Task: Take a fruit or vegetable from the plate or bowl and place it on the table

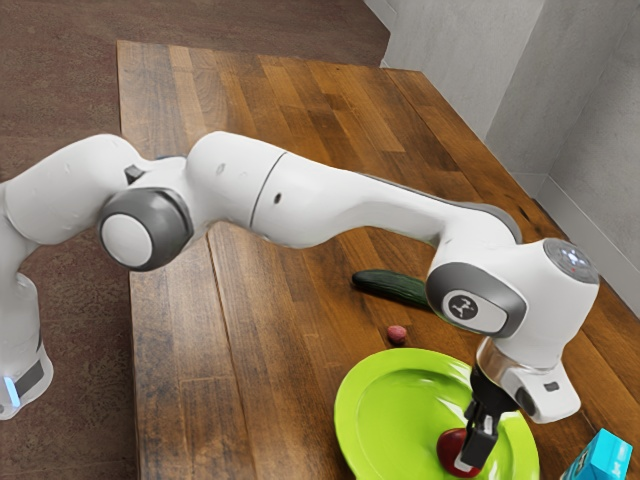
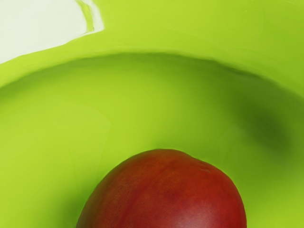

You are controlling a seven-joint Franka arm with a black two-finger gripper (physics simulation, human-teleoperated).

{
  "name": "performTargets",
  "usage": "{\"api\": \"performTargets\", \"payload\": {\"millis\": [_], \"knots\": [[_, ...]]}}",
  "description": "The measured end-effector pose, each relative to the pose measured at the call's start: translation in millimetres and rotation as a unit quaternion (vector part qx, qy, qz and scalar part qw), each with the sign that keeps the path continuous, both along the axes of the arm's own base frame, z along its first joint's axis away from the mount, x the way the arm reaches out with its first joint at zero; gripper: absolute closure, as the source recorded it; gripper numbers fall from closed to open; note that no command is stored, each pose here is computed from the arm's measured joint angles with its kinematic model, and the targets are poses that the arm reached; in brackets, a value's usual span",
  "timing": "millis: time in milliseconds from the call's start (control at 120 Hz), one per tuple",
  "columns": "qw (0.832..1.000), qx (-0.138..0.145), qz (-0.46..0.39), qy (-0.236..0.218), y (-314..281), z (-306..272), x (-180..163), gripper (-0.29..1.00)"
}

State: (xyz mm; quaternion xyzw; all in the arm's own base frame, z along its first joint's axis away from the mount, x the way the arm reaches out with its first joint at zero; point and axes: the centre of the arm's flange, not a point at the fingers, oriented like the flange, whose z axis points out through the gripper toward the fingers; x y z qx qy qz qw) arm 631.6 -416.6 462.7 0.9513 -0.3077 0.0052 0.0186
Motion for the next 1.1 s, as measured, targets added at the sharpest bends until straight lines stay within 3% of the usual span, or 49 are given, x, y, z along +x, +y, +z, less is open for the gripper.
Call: {"api": "performTargets", "payload": {"millis": [233,417,475,517,608,708,925,1100], "knots": [[1.000,0.000,-0.002,0.013,-6,-23,3,0.00],[1.000,0.000,-0.003,0.012,-7,-23,3,0.30],[1.000,-0.005,-0.001,-0.005,-1,5,0,0.37],[1.000,-0.009,0.006,-0.023,11,36,-1,0.36],[0.996,-0.010,0.061,-0.063,88,102,20,0.32],[0.986,-0.006,0.146,-0.076,206,136,51,0.32],[0.956,0.009,0.287,-0.061,412,132,80,0.32],[0.934,0.018,0.353,-0.048,512,119,76,0.32]]}}
